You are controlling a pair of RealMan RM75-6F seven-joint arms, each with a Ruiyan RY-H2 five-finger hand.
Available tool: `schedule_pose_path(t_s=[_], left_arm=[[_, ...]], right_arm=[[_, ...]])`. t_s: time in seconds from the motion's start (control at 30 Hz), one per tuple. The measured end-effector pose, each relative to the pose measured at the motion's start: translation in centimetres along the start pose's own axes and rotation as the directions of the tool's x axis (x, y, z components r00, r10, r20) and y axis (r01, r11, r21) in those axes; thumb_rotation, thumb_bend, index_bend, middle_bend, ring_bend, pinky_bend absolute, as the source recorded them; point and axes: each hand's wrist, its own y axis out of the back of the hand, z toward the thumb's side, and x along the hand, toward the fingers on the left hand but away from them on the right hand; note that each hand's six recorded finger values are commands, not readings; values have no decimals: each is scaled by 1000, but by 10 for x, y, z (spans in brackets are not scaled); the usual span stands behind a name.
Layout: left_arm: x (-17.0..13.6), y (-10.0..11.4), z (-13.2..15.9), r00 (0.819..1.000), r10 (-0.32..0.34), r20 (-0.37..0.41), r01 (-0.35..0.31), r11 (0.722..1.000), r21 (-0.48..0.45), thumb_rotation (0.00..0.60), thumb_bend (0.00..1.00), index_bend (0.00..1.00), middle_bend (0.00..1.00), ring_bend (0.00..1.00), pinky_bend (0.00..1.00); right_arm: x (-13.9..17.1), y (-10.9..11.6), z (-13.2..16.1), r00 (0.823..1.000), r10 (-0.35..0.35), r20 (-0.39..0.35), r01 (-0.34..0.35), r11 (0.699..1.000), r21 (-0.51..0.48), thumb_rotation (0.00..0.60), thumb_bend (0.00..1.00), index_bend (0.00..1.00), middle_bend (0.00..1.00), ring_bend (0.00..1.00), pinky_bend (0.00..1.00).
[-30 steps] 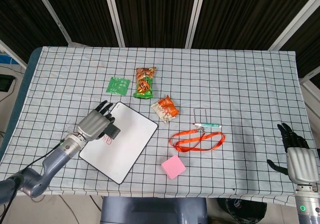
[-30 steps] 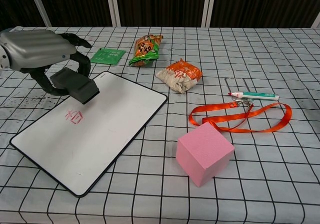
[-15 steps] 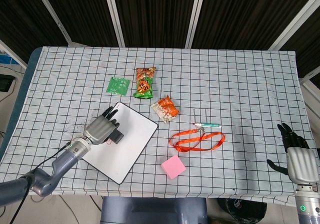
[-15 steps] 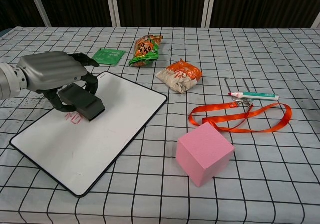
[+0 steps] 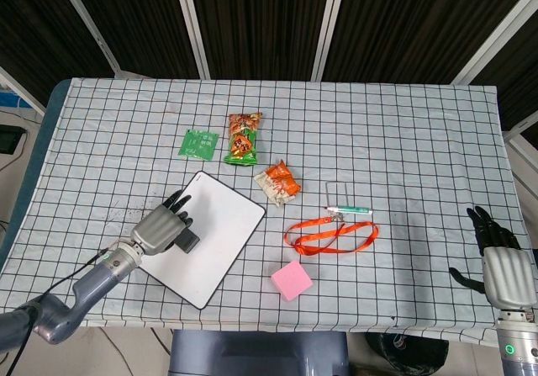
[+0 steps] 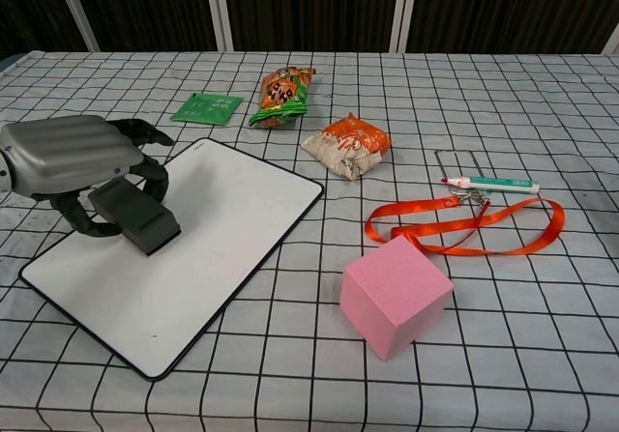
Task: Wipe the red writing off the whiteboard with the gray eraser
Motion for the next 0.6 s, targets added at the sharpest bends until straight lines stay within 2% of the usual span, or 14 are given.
schedule_pose_path(t_s=[0.27, 0.6], left_arm=[[-9, 0, 4, 1000, -14, 17, 14, 1000, 24, 600, 316, 405, 401, 0, 0], [12, 15, 6, 1000, 14, 5, -14, 999, 47, 600, 316, 405, 401, 0, 0]], right_arm=[[0, 0, 0, 1000, -1, -1, 1, 1000, 2, 600, 133, 7, 100, 197, 224], [0, 0, 0, 1000, 0, 1, 0, 1000, 1, 600, 132, 6, 100, 197, 224]])
